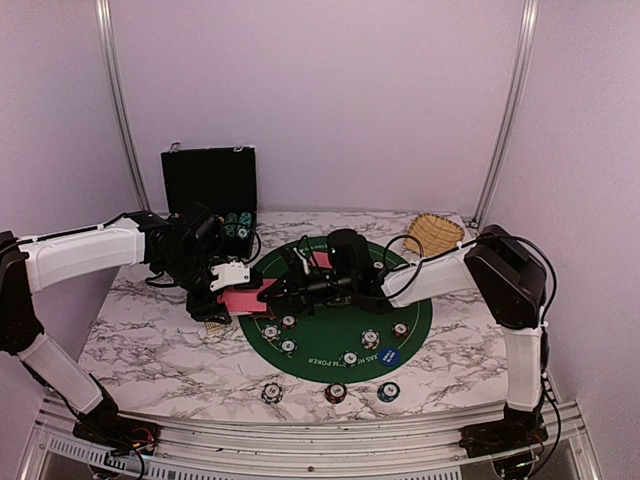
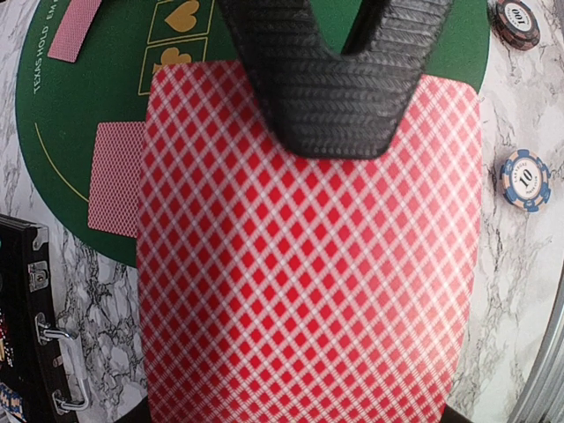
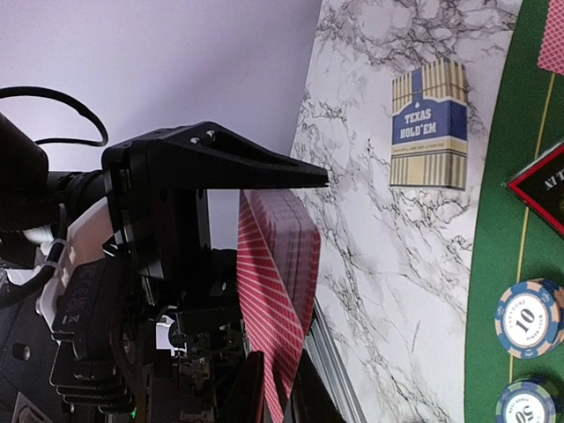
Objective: Distribute texas hold em gaming equipment
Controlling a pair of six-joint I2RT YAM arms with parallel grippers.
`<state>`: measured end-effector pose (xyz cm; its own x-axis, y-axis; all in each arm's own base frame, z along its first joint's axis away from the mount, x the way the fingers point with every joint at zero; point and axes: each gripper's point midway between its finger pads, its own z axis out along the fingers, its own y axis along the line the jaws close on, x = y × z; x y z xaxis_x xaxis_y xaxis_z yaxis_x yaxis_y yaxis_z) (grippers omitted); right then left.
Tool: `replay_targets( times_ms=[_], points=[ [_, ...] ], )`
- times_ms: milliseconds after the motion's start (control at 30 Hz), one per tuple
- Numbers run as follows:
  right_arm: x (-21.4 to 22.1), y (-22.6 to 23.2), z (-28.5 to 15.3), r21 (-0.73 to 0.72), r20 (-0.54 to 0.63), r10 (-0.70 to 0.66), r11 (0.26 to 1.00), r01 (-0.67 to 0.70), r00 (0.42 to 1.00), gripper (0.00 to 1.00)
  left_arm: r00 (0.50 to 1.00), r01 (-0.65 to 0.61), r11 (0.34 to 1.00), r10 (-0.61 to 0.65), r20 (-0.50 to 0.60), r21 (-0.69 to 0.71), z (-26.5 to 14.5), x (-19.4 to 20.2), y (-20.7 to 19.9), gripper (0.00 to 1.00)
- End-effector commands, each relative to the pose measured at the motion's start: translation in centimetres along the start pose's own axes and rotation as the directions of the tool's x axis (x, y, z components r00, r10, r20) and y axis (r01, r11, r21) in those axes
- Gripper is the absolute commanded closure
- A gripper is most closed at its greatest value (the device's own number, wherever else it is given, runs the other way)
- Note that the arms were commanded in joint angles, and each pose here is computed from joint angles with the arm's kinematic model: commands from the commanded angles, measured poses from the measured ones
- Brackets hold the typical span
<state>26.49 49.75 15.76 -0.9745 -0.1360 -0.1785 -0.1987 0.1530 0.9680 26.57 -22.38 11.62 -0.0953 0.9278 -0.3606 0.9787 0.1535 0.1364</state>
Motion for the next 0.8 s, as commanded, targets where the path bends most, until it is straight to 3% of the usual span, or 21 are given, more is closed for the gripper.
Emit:
replay_targets(
  times_ms=[0,367,600,767],
  points=[
    [0.1,0.9,-1.0,-0.006,-0.001,-0.019,1.0,0.019,1.0,0.89,1.0,-0.011,1.0,0.012,0.023,-0.019,-0.8,-0.6,0.4,0.59],
    [0.0,1.0,-3.6,-0.043,0.042,0.014,0.999,-0.013,0.999,1.0,1.0,-0.01,1.0,0.011,0.013,-0.016,-0.6,-0.3,0.2,0.59],
    [0.2,1.3,-4.1,-0.085,0.054,0.036,0.996,-0.032,0.998,1.0,1.0,-0.007,1.0,0.007,0.014,-0.011,-0.5,-0.3,0.1,0.59],
    [-0.3,0.1,-5.0,0.064,0.074,-0.013,0.998,0.008,0.997,1.0,1.0,-0.01,1.0,0.01,0.013,-0.01,-0.5,-0.2,0.0,0.59]
  ],
)
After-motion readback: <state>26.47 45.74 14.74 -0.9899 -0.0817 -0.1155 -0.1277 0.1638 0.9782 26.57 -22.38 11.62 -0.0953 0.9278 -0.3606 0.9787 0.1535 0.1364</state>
